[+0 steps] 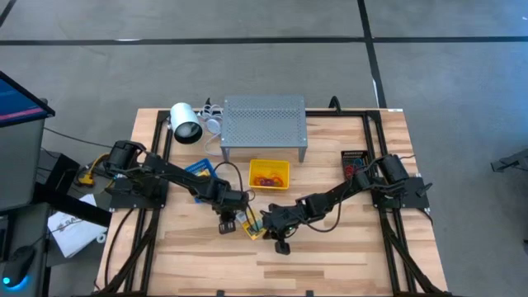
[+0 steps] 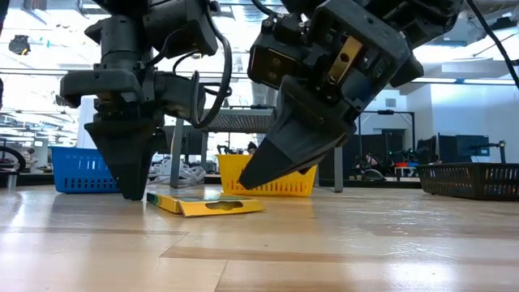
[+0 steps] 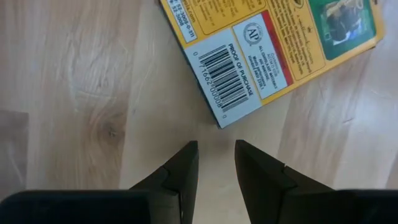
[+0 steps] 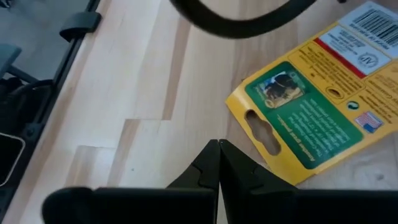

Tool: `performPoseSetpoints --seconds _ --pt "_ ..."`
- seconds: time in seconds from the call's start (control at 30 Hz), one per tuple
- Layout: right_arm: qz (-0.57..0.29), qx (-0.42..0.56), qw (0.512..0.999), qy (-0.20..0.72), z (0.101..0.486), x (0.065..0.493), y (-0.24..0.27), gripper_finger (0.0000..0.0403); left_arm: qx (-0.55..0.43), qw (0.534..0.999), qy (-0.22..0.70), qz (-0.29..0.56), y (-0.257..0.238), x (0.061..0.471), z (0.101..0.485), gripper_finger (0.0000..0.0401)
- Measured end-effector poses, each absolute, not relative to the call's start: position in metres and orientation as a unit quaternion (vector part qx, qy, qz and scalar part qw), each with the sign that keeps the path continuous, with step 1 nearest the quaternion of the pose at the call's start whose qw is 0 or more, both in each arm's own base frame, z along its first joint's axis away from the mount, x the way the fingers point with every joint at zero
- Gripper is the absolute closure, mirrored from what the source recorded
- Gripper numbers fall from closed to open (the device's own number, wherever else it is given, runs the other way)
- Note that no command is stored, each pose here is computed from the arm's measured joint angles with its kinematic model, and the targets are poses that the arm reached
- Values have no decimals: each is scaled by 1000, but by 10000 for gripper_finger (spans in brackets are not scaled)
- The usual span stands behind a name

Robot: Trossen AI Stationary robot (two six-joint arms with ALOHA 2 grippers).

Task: Pick & Place Office Desk Supplies
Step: Put the crayon box into the blue bin

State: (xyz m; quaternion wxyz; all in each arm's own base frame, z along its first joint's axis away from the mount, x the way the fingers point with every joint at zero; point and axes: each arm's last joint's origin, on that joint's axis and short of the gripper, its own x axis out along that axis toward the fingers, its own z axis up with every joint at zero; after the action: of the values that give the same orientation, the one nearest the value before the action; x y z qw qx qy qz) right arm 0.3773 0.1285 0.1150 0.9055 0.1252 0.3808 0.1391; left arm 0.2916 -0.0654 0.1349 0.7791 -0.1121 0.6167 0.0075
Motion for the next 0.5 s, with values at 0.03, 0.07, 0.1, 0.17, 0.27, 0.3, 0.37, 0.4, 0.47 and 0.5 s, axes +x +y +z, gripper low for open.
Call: performPoseSetpoints --seconds 0.03,0.07,0.1,0.17,0.27,0.3,0.37,0.4,0.47,0.5 --pt "144 127 905 381 115 377 129 403 -107 780 616 9 -65 292 135 298" --pt "146 128 904 381 115 377 129 403 -102 781 616 9 -65 292 135 298" --pt "146 128 904 381 115 377 129 403 -99 782 615 11 -64 292 135 298" --pt "146 128 904 381 115 377 129 403 -99 783 614 16 -61 292 136 298" --pt "148 128 904 381 115 377 129 403 -94 785 612 20 -56 293 136 298" --pt "148 128 903 382 115 377 129 403 -94 785 612 19 -55 294 136 298" --pt "148 131 903 382 115 377 129 403 -103 784 612 14 -52 294 136 296" --pt "148 131 903 382 115 377 129 403 -111 784 611 9 -50 295 136 293" --pt "148 131 903 382 115 377 129 403 -128 791 598 -4 -48 299 137 285" --pt "150 132 902 383 115 377 129 403 -138 794 591 -15 -47 301 138 281"
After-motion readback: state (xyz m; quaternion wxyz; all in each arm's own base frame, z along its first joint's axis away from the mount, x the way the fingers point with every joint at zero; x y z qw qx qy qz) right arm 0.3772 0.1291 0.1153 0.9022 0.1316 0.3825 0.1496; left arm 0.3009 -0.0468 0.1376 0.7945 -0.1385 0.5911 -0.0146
